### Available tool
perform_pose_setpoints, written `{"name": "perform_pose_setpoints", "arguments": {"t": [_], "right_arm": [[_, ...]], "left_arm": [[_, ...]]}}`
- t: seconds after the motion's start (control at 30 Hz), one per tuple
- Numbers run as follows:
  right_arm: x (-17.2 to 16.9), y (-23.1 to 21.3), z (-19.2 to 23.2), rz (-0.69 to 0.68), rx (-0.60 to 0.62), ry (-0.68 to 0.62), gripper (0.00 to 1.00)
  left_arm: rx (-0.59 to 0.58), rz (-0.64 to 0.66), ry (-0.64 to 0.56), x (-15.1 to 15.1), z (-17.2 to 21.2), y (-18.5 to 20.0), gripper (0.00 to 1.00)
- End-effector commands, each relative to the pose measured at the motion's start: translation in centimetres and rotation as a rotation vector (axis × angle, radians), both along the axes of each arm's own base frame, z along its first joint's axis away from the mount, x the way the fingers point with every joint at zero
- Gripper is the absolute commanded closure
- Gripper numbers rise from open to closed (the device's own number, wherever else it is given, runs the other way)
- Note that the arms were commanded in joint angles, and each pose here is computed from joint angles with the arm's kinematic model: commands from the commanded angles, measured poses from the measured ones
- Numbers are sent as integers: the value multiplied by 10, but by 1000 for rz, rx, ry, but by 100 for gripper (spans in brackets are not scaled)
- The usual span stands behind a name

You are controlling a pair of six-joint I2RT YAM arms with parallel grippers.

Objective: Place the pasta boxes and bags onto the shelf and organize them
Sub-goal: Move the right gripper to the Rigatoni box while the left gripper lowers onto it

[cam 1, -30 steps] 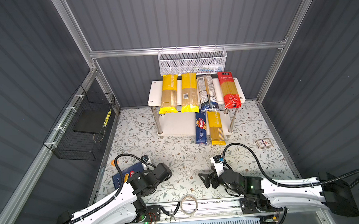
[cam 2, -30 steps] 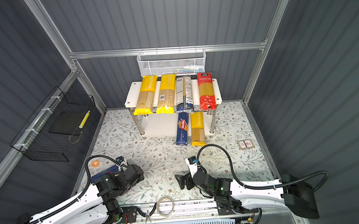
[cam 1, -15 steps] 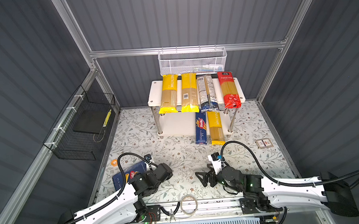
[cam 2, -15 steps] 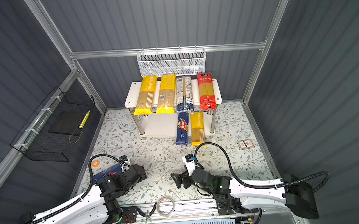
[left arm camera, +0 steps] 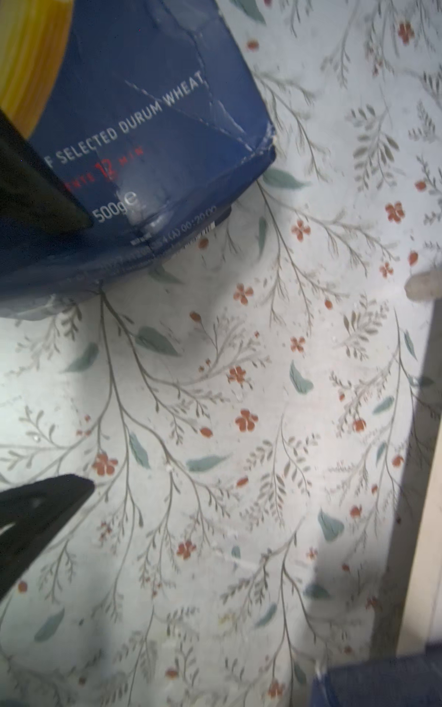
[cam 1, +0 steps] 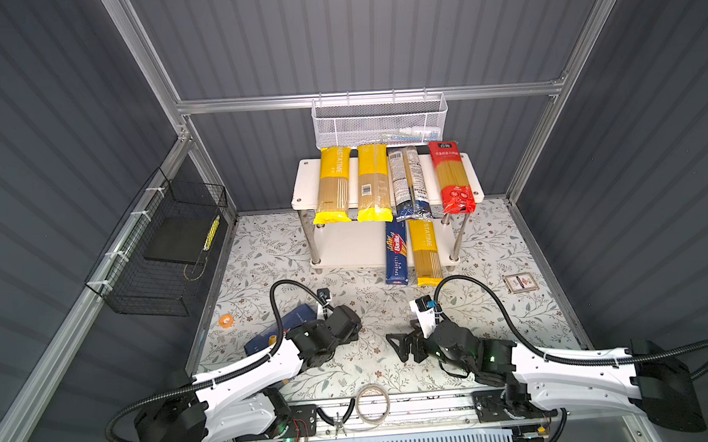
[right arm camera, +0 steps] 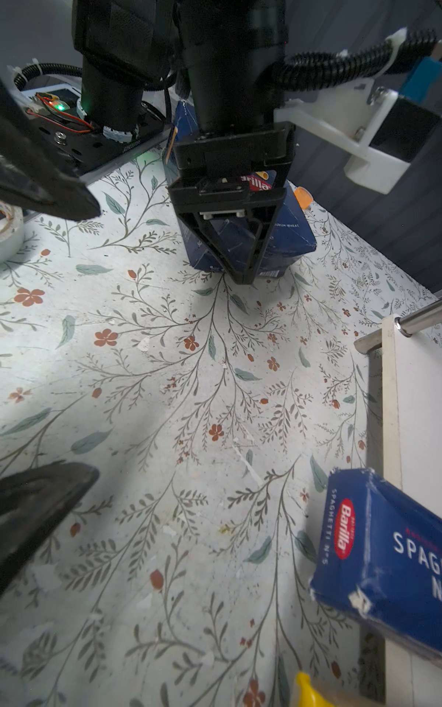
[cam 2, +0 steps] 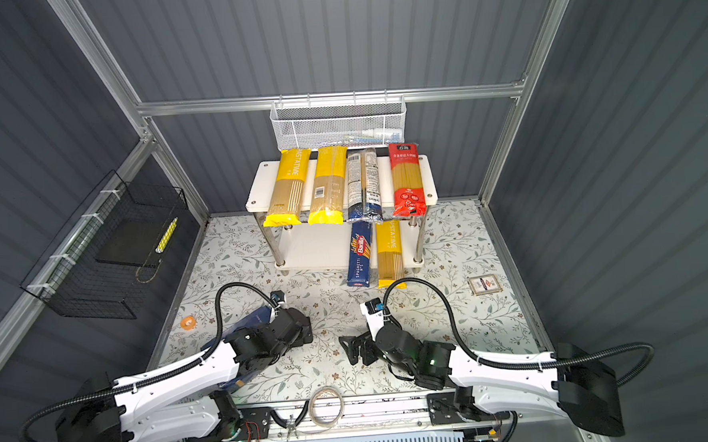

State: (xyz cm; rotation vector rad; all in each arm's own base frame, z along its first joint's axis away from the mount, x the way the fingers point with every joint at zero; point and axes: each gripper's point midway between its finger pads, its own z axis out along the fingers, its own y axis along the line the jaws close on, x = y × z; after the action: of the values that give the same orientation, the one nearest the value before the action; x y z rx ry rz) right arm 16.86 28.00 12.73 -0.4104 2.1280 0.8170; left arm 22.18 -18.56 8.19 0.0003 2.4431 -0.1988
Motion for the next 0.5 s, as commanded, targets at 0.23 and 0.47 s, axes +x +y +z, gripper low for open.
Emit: {"name": "perform_pose_setpoints", "arguments": {"t": [0.23, 0.47], "right_arm": [[1, 6, 9, 90, -50, 26, 1], [18, 10, 13, 167, -49, 59, 1]], "left_arm": [[-102, -186, 78, -13, 33, -61, 0], [-35, 108, -58, -22, 93, 47, 0]]}}
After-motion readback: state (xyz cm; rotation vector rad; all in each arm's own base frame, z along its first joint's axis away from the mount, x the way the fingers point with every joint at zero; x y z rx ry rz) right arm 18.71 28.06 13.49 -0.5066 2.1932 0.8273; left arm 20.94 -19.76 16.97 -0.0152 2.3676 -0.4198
